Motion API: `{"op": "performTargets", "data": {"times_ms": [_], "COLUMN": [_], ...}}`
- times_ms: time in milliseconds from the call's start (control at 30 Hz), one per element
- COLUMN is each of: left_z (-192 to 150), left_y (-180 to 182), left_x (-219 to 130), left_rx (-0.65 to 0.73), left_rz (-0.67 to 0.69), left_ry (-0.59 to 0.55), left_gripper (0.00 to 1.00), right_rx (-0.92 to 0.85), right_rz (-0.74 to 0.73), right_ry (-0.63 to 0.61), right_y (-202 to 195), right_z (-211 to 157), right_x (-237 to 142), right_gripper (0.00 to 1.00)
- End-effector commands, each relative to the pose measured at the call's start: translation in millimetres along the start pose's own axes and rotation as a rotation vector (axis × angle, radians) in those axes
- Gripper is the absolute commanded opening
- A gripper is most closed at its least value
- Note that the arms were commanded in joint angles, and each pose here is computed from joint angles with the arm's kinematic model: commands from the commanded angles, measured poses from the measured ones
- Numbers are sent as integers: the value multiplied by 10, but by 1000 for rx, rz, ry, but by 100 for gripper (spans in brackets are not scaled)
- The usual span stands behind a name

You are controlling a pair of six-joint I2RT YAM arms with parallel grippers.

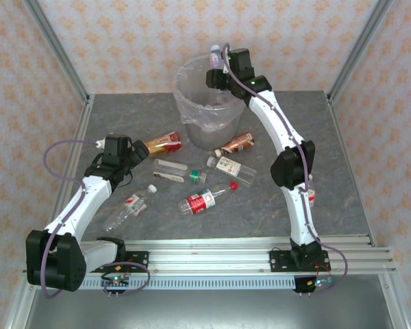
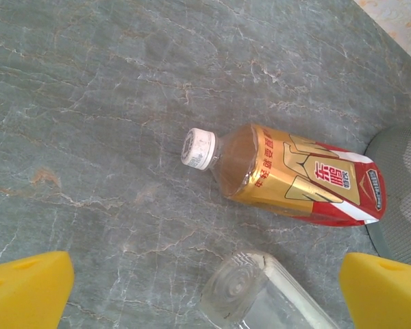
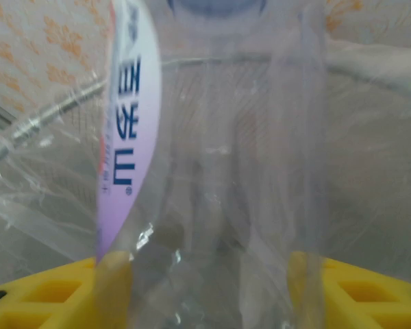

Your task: Put the plastic bottles in the bin

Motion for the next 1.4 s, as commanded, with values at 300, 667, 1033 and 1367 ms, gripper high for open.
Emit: {"op": "performTargets", "data": {"times_ms": [300,667,1033,1367], "left_z": [44,0,-58,-187], "left_y": [27,35,178,329], "left_x": [75,118,18,-73], "left_rx": [18,17,96,120], "left_rz": [49,58,131,177], "left_ry": [25,51,91,121], "left_gripper": [100,100,100,100], "right_rx": [-81,-83,-154,-134], "right_rz": [-96,-76,-64,-95], "right_ry": [17,-9,-26,-33], "right_y": [21,177,398,386], "right_z": [-34,128,190,238], "right_x": [-133,-521,-904,-1423], "right_gripper": [73,78,82,86]}}
Point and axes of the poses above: each hand's point on the last joint's axis, 136 mm out from that joint toward the fingers, its own x axis out along the fingers, its own y axis along the line the jaws close on, z = x × y, the point moved 2 cm from there along -x, back along the fingers, and after that the axes turned 8 degrees about x, right-handed, at the moved point
